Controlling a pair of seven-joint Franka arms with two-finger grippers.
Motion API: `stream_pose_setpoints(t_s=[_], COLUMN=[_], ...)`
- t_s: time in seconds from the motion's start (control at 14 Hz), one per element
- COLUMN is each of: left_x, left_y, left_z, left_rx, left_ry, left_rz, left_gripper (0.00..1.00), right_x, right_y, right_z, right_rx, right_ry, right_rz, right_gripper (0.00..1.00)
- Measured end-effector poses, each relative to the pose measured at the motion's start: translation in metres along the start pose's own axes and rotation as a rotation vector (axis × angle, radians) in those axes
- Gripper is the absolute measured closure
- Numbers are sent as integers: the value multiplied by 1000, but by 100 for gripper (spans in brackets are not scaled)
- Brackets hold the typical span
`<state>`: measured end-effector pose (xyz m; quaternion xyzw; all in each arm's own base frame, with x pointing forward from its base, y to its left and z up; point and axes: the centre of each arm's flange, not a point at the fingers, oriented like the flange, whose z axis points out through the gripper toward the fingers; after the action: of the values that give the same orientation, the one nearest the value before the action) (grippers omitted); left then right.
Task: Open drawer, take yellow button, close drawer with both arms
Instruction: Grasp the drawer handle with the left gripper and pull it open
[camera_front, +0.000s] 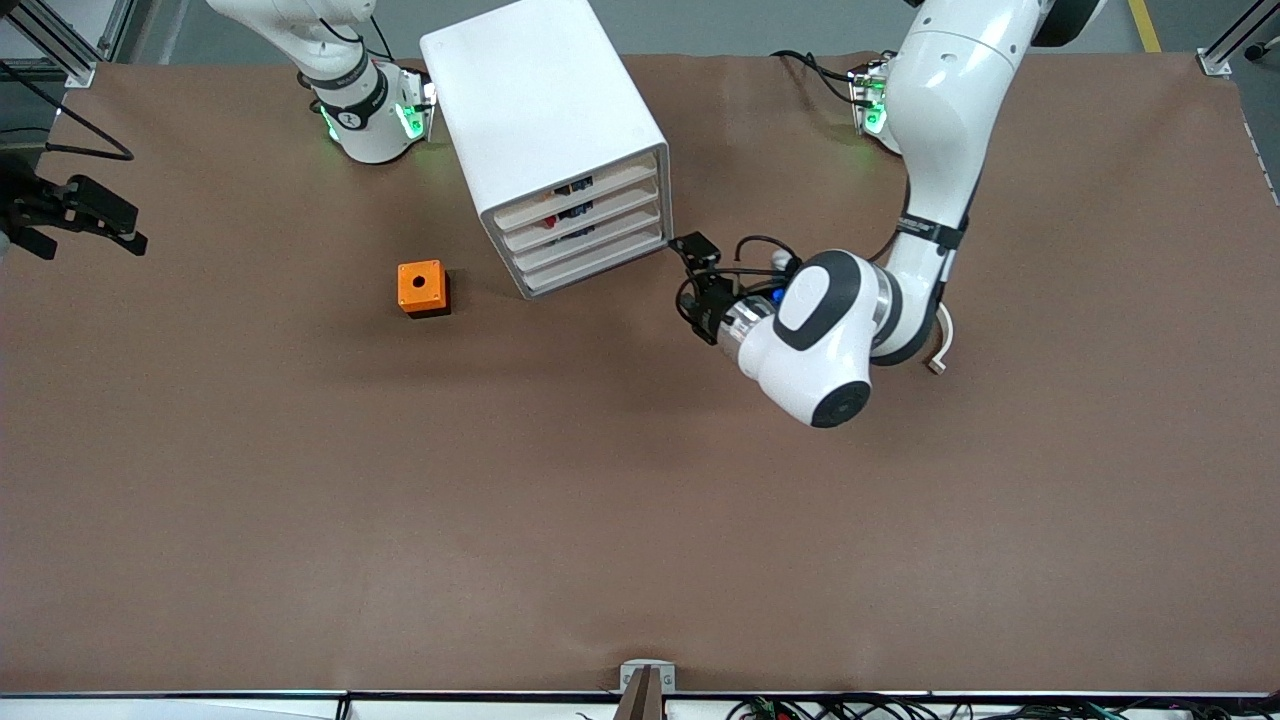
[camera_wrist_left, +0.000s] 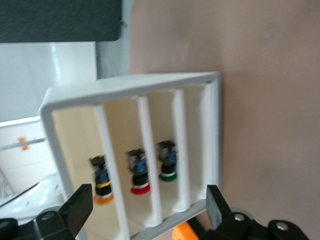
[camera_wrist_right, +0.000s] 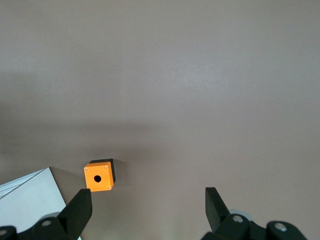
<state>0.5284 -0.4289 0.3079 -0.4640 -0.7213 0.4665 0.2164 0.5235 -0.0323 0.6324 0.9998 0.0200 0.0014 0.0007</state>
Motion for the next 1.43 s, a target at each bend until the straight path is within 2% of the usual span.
stream_pose_setpoints(t_s=[0.36,0.57,0.64,0.86,0.93,1.14,1.29,1.43], left_x=[-25,-32,-34,-38,-39,-40,-40,-39], left_y=[-3,-6,-9,-18,-21,-28,-30,-28], left_z=[76,102,106,120,126,136,140,142], left_rx=[117,164,169,181,188,211,219,221], left_ry=[30,34,37,60,69,95,105,107], left_rz=[-106,-137,-138,-134,-133,-139,-141,-145], left_gripper=[0,4,10,43,49,53,67,71], right_x=[1,1,1,1,1,6,18,37], right_y=[0,0,0,0,-1,0,1,7], right_z=[0,-1,-1,-1,-1,9,28,63], right_rx=[-1,-1,-1,-1,-1,1,4,7], right_ry=[5,10,10,10,10,-7,-35,-86], right_rz=[0,-1,-1,-2,-2,-4,-5,0], right_gripper=[0,0,0,0,0,0,0,0])
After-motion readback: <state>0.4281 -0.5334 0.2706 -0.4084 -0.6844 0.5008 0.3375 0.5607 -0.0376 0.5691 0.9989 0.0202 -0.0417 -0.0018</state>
